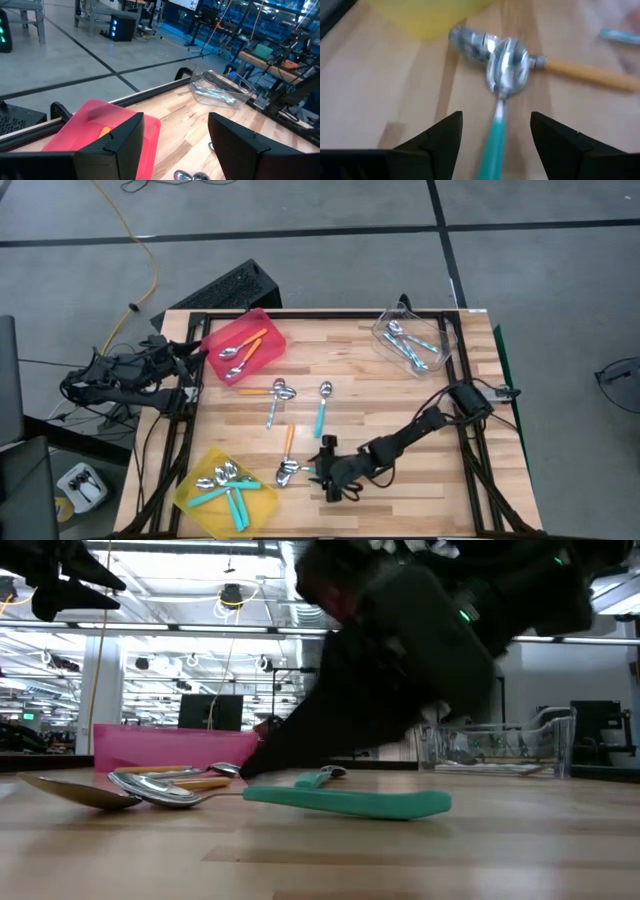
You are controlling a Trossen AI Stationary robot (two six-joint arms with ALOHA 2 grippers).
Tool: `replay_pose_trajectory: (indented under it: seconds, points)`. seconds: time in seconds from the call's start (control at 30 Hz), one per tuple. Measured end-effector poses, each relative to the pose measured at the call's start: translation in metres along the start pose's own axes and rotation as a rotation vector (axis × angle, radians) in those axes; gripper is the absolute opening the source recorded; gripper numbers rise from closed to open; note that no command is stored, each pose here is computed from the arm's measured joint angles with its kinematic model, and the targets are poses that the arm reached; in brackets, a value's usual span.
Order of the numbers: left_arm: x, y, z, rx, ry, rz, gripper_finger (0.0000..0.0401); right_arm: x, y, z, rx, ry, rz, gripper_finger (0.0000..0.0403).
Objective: Sort silverware by color (type)
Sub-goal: Put the light blue spoon into the yellow bin
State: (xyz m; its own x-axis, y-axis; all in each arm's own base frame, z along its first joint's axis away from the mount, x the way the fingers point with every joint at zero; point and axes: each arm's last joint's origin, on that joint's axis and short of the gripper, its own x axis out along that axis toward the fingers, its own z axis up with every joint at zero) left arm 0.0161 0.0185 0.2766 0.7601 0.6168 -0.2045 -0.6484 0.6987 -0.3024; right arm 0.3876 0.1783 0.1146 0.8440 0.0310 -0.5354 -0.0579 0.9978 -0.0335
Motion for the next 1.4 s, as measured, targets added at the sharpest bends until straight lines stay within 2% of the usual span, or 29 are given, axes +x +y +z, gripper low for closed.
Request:
replay_pose_trajectory:
  seconds: [0.07,0.17,0.3,0.57,0.67,0.77,0.97,1.2,1.4]
  points:
    - [0.0,0.0,0.0,0.002,0.003,0.0,0.0205,0.001,-0.001,0.006,0.03,-0.041,0.009,0.026]
    - [0.0,0.0,0.0,0.003,0.003,0.002,0.0205,0.005,-0.006,0.0,0.05,-0.006,0.002,0.026]
    - [0.001,-0.001,0.0,0.006,0.008,0.005,0.0205,0.016,-0.01,-0.011,0.109,0.025,0.066,0.026]
    - [0.001,-0.001,0.0,0.006,0.007,0.008,0.0205,0.028,-0.023,-0.015,0.293,0.054,0.158,0.0256]
    - [0.001,-0.001,0.0,0.006,0.007,0.008,0.0205,0.029,-0.025,-0.017,0.292,0.08,0.141,0.0241]
    - [0.001,-0.001,0.0,0.006,0.007,0.008,0.0205,0.029,-0.027,-0.022,0.276,0.117,0.066,0.0222]
    - [0.001,-0.001,0.0,0.006,0.007,0.008,0.0205,0.028,-0.028,-0.026,0.239,0.14,0.024,0.0191]
    - [0.001,-0.001,0.0,0.006,0.007,0.008,0.0205,0.028,-0.029,-0.028,0.206,0.149,0.018,0.0177]
    - [0.001,-0.001,0.0,0.005,0.007,0.008,0.0205,0.027,-0.033,-0.032,0.184,0.181,-0.066,0.0154]
